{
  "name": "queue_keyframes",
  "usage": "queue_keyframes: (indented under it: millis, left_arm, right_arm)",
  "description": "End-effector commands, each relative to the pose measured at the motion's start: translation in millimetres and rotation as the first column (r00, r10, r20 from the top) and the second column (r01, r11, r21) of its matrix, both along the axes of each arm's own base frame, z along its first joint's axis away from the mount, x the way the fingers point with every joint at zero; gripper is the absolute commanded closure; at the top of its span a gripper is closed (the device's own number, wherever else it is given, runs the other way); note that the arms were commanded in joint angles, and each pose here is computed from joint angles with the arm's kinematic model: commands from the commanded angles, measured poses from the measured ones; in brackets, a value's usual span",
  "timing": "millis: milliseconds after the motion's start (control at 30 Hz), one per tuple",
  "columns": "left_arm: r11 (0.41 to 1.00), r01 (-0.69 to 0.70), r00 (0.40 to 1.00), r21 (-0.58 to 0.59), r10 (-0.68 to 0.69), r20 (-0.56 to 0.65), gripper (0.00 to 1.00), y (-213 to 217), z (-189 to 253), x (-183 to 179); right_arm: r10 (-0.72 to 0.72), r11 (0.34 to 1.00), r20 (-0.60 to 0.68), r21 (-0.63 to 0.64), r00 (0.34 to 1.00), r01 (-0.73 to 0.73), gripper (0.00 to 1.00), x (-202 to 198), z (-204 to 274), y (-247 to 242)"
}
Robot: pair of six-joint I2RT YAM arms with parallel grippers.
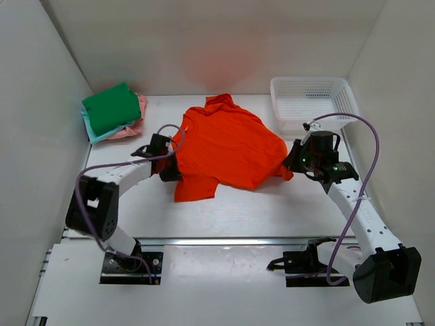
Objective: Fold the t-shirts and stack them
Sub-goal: Flatten out the tshirt
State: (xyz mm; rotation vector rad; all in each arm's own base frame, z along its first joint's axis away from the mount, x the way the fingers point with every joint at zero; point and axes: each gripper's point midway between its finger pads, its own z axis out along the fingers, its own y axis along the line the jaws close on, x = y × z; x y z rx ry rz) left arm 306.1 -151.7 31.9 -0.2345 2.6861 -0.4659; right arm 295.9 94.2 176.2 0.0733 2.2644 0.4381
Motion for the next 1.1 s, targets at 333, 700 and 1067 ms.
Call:
queue_keyframes:
  millis: [333, 700, 1067]
  left_arm:
    - [0.924, -0.186, 0.349, -0.333, 0.379, 0.857, 1.00, 82.5, 517.0, 47.1]
    - [0.897, -0.198, 0.344, -0.395, 0.441, 0.829, 1.00, 97.8, 532.7, 38.2]
    - [0.936, -0.193, 0.602, -0.294, 0.349, 0.718, 1.00, 86.3, 434.5, 186.4]
  right_arm:
    - [-0.166, 0.965, 0.635, -0.052, 0.755, 0.256, 1.00, 29.2, 241.9, -56.1]
    - [-0.081, 0.994, 0.637, -0.002, 0.767, 0.106, 1.00, 34.1, 291.6, -39.3]
    - [0.054, 0.998, 0.498, 0.000, 0.865, -0.062, 1.00, 158.3, 242.5, 23.0]
